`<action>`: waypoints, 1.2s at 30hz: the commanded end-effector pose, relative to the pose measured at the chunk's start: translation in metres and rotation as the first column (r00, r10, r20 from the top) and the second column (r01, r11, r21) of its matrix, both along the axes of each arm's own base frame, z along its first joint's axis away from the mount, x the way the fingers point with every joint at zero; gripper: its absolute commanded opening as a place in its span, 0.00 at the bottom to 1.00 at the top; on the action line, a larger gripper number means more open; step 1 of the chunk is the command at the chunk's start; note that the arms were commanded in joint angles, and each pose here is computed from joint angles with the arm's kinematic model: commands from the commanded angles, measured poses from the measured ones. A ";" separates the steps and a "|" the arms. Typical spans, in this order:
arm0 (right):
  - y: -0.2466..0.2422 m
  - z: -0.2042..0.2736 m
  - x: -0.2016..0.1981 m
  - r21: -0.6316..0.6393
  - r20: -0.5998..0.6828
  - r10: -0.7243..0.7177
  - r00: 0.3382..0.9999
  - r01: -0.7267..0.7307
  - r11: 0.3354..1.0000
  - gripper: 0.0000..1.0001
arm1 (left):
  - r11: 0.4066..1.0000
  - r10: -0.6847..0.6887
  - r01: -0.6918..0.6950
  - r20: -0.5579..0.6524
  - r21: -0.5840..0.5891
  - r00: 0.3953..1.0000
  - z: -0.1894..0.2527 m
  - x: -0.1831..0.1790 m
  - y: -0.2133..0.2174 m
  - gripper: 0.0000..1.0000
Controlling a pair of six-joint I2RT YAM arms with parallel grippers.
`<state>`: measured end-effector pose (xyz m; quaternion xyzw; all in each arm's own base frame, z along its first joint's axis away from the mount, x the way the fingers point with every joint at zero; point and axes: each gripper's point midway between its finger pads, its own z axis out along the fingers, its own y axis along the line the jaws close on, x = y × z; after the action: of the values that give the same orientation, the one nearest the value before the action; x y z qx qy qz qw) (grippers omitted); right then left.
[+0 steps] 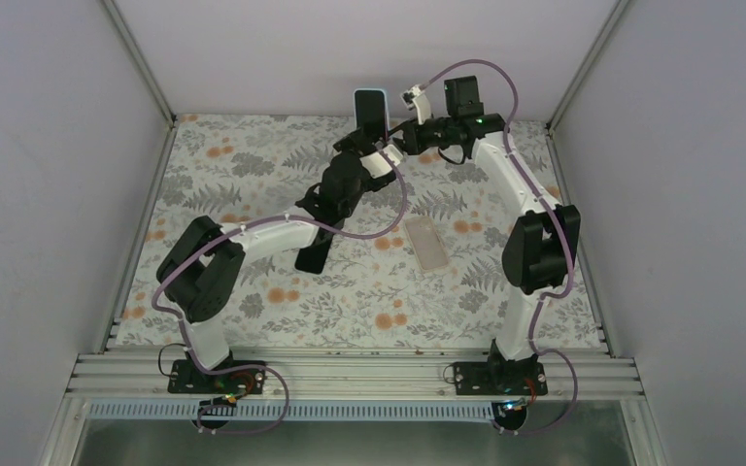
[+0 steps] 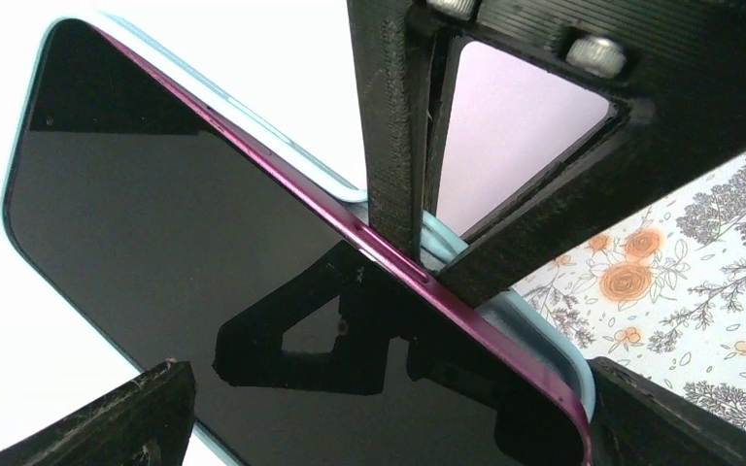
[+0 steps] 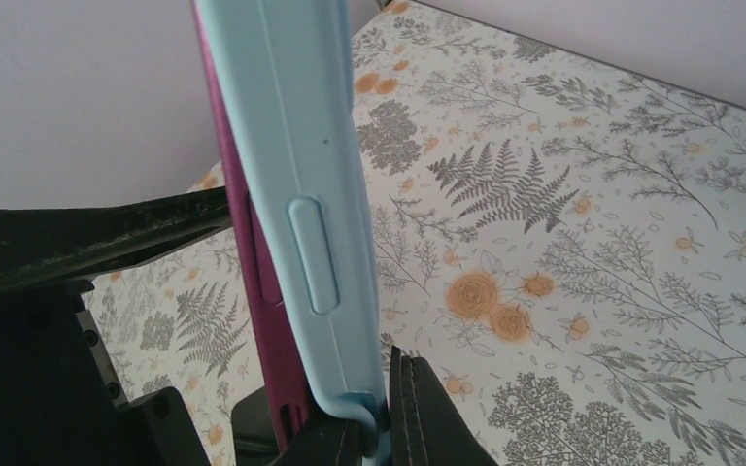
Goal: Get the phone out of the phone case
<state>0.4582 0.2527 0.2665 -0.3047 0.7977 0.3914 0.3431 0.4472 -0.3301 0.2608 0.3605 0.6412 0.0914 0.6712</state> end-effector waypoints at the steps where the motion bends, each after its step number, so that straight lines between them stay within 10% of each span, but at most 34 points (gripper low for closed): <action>1: 0.000 0.025 -0.005 0.017 0.075 0.022 0.997 -0.024 1.000 0.03 | 0.996 0.068 -0.060 0.111 -0.072 0.991 0.045 -0.002 0.025 0.96; 22: -0.002 0.011 -0.010 -0.023 0.059 0.032 0.998 -0.031 0.999 0.03 | 0.976 0.205 -0.179 0.235 -0.128 0.950 0.081 0.003 0.068 0.74; 36: -0.004 0.003 -0.002 -0.058 0.071 0.025 0.997 -0.021 0.998 0.03 | 0.989 0.111 -0.085 0.230 -0.118 0.967 0.083 -0.011 0.061 0.98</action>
<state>0.4488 0.2693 0.2772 -0.3460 0.7720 0.3966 0.3565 0.4354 -0.3063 0.2763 0.3656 0.6049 0.1199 0.6972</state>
